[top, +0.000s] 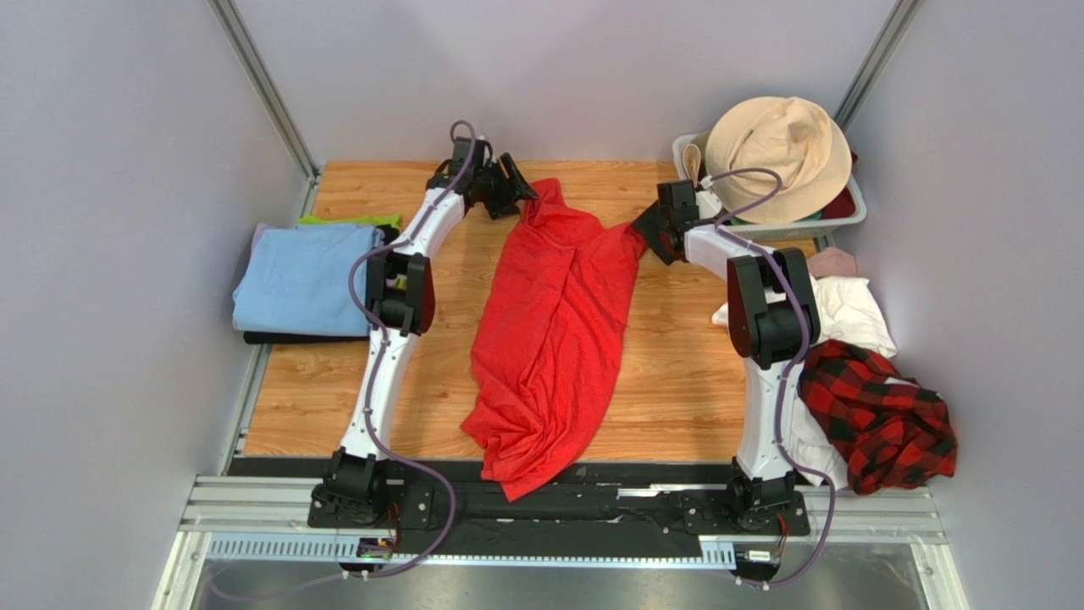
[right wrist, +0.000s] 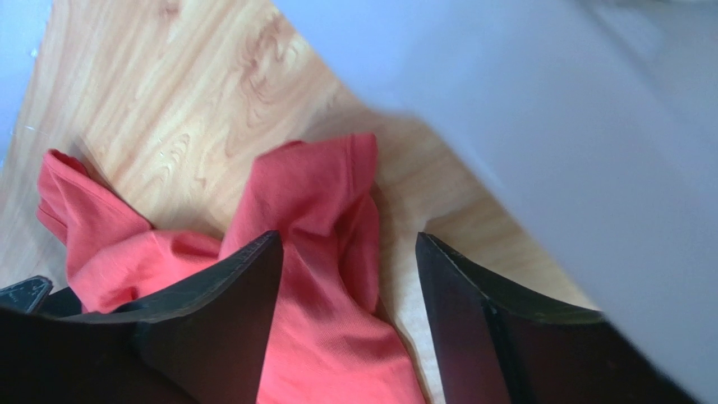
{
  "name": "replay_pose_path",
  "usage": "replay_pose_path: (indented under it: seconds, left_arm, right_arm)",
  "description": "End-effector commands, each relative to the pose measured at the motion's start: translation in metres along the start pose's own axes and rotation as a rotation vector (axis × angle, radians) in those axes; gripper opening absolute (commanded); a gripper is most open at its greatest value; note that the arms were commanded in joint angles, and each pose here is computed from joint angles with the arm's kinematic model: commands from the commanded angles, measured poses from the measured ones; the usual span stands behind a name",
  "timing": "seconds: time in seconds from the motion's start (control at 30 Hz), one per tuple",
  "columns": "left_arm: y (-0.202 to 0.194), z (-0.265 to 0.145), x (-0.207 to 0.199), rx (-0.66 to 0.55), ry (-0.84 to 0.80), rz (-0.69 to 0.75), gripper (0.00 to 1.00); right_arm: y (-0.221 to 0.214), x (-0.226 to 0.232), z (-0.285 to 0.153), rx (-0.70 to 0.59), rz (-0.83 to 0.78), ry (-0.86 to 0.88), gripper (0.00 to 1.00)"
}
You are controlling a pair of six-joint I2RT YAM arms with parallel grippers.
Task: Fold and stack the mixed laundry pile
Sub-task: Fold the tank top at the center of the board.
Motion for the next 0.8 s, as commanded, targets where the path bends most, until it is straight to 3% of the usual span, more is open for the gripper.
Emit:
replay_pose_path:
  seconds: [0.0, 0.2, 0.23, 0.33, 0.37, 0.5, 0.77]
  left_arm:
    - [0.002, 0.017, 0.0, -0.022, -0.06, -0.091, 0.63]
    - [0.003, 0.029, 0.001, -0.058, -0.083, -0.166, 0.5]
    - [0.005, 0.031, -0.001, -0.072, -0.104, -0.173, 0.48]
    - [0.008, 0.038, -0.003, -0.103, -0.15, -0.234, 0.26]
    - [0.01, 0.039, -0.006, -0.113, -0.175, -0.266, 0.15]
    - [0.018, 0.045, -0.011, -0.181, -0.224, -0.34, 0.0]
    - [0.059, 0.006, -0.025, -0.368, -0.256, -0.269, 0.0]
  right_arm:
    - [0.014, 0.013, 0.013, -0.058, 0.014, 0.047, 0.64]
    - [0.014, 0.027, 0.029, -0.029, -0.02, 0.102, 0.33]
    - [0.013, 0.03, 0.029, -0.021, -0.038, 0.113, 0.21]
    - [0.016, 0.036, 0.033, -0.029, -0.065, 0.131, 0.0]
    - [0.017, 0.037, 0.033, -0.032, -0.07, 0.132, 0.0]
    - [0.02, 0.045, 0.032, -0.05, -0.102, 0.157, 0.0]
    - [0.039, 0.069, 0.036, -0.111, -0.166, 0.218, 0.0]
Point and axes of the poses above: each gripper's point midway between its finger pads, its own z axis out along the fingers, its own x axis along the line the jaws close on, y = z × x, the point moved 10 cm from there along -z, back along the fingers, and after that the axes turned 8 degrees about -z, right-handed, at the moved point
